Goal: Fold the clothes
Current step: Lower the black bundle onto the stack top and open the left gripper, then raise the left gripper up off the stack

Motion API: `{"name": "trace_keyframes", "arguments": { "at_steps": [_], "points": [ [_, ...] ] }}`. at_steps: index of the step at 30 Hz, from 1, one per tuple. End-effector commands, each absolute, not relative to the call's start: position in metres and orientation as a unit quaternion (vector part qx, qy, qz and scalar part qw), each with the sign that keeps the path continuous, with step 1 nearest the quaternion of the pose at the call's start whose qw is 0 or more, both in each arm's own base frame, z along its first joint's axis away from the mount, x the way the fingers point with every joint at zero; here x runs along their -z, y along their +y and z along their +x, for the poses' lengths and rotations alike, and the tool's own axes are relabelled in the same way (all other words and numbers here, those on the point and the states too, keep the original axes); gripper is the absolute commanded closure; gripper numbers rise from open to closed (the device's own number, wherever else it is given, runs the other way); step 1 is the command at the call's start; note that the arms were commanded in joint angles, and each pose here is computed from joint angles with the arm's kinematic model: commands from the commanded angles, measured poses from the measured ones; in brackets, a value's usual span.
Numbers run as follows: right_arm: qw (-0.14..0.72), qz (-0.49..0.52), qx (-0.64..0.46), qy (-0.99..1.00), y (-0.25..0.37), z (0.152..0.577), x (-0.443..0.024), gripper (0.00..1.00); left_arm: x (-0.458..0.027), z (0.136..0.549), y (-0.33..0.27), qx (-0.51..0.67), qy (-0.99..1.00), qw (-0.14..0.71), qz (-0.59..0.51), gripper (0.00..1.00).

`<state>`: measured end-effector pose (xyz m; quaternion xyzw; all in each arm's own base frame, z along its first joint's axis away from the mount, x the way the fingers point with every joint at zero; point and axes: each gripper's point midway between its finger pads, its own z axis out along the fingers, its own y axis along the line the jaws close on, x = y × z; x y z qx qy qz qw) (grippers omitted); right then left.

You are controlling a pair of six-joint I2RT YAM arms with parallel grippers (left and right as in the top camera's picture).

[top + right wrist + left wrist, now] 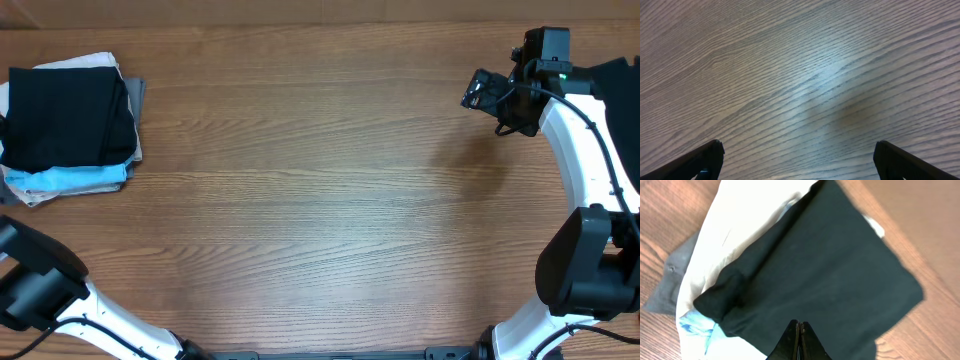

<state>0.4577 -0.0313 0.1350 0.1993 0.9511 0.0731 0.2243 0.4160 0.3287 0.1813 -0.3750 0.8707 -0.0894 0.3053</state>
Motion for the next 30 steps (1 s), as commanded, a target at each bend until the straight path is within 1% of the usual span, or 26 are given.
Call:
{"name": "trace_keyframes", "arguments": {
  "at_steps": [1, 5, 9, 15, 18, 21, 24, 27, 30],
  "points": [
    [0.227, 0.201, -0.070, 0.950, -0.033, 0.459, -0.136, 0.00, -0.148, 0.408, 0.341, 0.072, 0.873, 0.267, -0.402, 0.96],
    [0.227, 0.201, -0.071, 0.950, -0.033, 0.459, -0.136, 0.00, -0.128, 0.395, 0.353, 0.030, 0.876, 0.234, -0.420, 0.96],
    [0.227, 0.201, -0.070, 0.950, -0.033, 0.459, -0.136, 0.00, -0.123, 0.387, 0.362, 0.002, 0.876, 0.222, -0.429, 0.96],
    [0.227, 0.201, -0.071, 0.950, -0.033, 0.459, -0.136, 0.00, -0.122, 0.387, 0.361, 0.005, 0.873, 0.219, -0.436, 0.96],
    [0.227, 0.201, -0.070, 0.950, -0.033, 0.459, -0.136, 0.00, -0.125, 0.390, 0.351, 0.032, 0.875, 0.220, -0.431, 0.96],
    [0.227, 0.201, -0.071, 0.950, -0.033, 0.459, -0.136, 0.00, -0.146, 0.406, 0.327, 0.101, 0.872, 0.249, -0.408, 0.96],
    [0.227, 0.201, -0.071, 0.950, -0.033, 0.459, -0.136, 0.00, -0.186, 0.422, 0.303, 0.153, 0.864, 0.297, -0.377, 0.96],
    [0.227, 0.201, -0.071, 0.950, -0.033, 0.459, -0.136, 0.00, -0.229, 0.429, 0.278, 0.158, 0.860, 0.332, -0.354, 0.96],
    [0.227, 0.201, -0.071, 0.950, -0.033, 0.459, -0.136, 0.00, -0.269, 0.438, 0.238, 0.159, 0.865, 0.360, -0.310, 0.95]
  ]
}}
